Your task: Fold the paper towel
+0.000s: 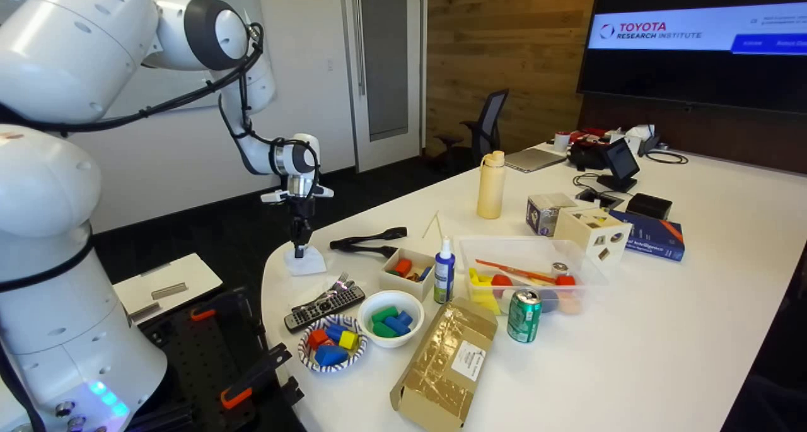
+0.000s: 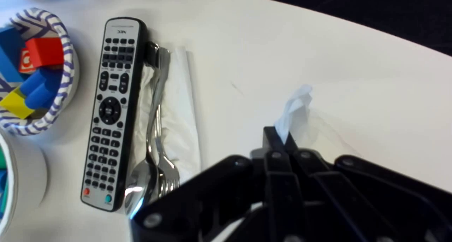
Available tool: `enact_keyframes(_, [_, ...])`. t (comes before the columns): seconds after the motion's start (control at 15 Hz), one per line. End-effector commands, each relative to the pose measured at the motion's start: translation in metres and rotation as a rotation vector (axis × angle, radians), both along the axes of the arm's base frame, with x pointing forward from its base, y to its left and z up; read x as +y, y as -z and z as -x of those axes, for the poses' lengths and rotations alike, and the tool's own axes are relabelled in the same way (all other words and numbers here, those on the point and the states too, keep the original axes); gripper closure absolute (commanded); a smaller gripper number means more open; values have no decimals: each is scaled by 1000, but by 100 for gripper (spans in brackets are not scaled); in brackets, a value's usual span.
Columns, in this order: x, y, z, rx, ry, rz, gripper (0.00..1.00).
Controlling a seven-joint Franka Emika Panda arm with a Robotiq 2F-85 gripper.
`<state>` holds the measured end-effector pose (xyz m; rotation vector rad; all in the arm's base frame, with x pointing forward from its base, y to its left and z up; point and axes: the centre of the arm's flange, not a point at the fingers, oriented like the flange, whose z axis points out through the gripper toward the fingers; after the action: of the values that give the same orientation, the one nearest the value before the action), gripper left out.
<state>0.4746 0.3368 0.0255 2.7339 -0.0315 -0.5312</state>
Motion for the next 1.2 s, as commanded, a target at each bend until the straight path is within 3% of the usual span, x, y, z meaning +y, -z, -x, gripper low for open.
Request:
enact_keyframes(0.0, [15,8,-12,13,-22,13,74])
enact_keyframes(0.13, [19,15,-12,16,-23,7,66])
enact_keyframes(0.73, [33,15,-24,-133,-52,-53,1])
enact_keyframes(1.13, [36,-1,-31,-240,-45,-114,0])
